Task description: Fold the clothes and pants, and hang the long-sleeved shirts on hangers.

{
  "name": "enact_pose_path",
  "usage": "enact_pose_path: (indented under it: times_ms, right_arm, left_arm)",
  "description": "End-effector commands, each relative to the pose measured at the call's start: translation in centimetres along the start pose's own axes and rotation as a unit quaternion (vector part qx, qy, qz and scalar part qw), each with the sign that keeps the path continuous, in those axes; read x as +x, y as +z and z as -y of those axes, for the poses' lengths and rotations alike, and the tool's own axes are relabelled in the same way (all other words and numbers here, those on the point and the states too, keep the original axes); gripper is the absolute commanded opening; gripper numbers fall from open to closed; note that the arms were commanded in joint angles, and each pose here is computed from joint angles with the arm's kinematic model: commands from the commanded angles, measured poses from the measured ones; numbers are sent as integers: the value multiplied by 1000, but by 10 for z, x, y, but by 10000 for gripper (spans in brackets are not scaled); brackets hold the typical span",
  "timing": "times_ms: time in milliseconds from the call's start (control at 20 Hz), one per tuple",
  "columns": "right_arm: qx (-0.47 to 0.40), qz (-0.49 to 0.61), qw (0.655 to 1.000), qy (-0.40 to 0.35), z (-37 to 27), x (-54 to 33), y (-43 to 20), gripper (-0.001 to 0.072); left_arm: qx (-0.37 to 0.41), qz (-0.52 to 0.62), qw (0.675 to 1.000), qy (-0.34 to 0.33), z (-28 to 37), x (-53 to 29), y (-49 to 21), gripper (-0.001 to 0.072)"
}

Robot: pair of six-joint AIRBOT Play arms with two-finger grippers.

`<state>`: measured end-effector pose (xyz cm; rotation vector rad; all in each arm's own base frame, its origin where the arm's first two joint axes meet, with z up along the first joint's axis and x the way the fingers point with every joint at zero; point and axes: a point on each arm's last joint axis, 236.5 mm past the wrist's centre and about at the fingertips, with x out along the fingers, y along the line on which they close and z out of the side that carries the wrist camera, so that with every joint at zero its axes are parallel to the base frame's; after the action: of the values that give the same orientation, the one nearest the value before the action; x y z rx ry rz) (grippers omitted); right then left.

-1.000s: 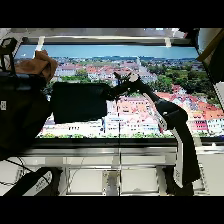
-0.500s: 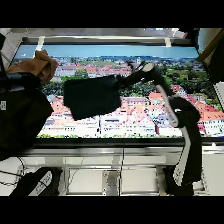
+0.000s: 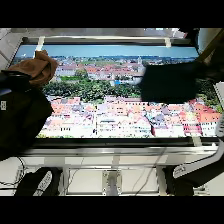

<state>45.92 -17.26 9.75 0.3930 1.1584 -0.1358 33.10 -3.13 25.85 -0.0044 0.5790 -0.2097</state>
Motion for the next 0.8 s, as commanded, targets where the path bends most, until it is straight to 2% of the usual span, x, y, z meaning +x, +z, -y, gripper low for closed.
enact_pose_path:
  times_ms: [0, 200, 350, 550, 750]
  right_arm:
    - [122, 21, 988, -90, 128, -64, -35, 20]
    - [247, 19, 959, -137, 215, -81, -121, 20]
    - [335, 38, 927, -166, 255, -69, -202, 20]
    - [413, 58, 888, -195, 268, -47, -287, 21]
    - [423, 71, 880, -205, 262, -66, -299, 35]
  left_arm:
    - [-14, 5, 1000, 1, 1, -4, 1, 41]
    - [-13, 5, 1000, 1, 1, -4, 1, 41]
    - [-13, 5, 1000, 1, 1, -4, 1, 41]
    - [-13, 5, 1000, 1, 1, -4, 1, 41]
    - [-13, 5, 1000, 1, 1, -4, 1, 41]
